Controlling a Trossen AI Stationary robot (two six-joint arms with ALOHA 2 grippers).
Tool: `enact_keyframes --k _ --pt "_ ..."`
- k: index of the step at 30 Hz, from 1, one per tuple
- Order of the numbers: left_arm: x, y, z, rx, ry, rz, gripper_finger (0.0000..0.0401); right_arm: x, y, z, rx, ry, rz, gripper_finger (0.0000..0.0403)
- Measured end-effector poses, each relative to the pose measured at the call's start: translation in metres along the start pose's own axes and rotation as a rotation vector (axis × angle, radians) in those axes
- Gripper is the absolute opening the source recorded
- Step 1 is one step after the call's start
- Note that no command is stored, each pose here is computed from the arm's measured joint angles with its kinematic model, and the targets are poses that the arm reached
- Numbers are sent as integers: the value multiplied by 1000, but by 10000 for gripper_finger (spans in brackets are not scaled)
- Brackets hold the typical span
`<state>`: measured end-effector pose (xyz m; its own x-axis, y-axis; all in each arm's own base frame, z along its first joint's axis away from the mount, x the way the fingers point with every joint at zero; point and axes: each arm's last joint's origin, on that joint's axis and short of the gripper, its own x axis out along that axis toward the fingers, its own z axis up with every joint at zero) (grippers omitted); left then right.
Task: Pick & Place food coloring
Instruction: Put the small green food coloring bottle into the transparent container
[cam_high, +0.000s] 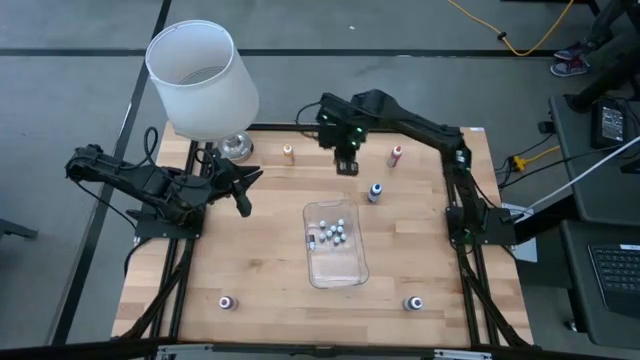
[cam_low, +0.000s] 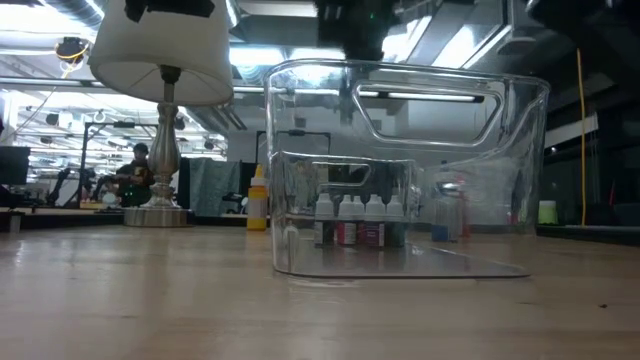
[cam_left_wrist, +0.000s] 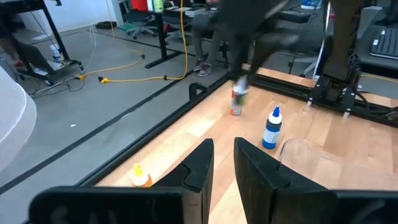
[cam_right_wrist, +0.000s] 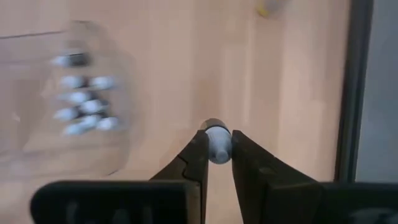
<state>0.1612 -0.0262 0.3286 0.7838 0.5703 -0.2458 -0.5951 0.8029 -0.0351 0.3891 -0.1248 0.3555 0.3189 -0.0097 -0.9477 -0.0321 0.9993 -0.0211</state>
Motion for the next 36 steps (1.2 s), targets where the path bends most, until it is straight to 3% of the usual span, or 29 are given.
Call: enact_keyframes --k 10,16,20,26,31,36 --pt "0 0 -5 38 54 -52 59 -91 107 -26 -176 -143 56 54" --pt "0 -2 -5 37 77 -110 59 -103 150 -42 -223 -147 90 55" --pt "0 -3 -6 37 91 -146 59 -94 166 -48 -246 -108 106 55" --pt "-1 -3 -6 70 91 -154 59 -48 184 -50 -326 -44 145 55" --pt "0 -3 -6 72 87 -145 59 -9 189 -47 -354 -64 196 55" --pt "0 -3 -6 70 84 -137 59 10 191 -41 -393 -120 191 55"
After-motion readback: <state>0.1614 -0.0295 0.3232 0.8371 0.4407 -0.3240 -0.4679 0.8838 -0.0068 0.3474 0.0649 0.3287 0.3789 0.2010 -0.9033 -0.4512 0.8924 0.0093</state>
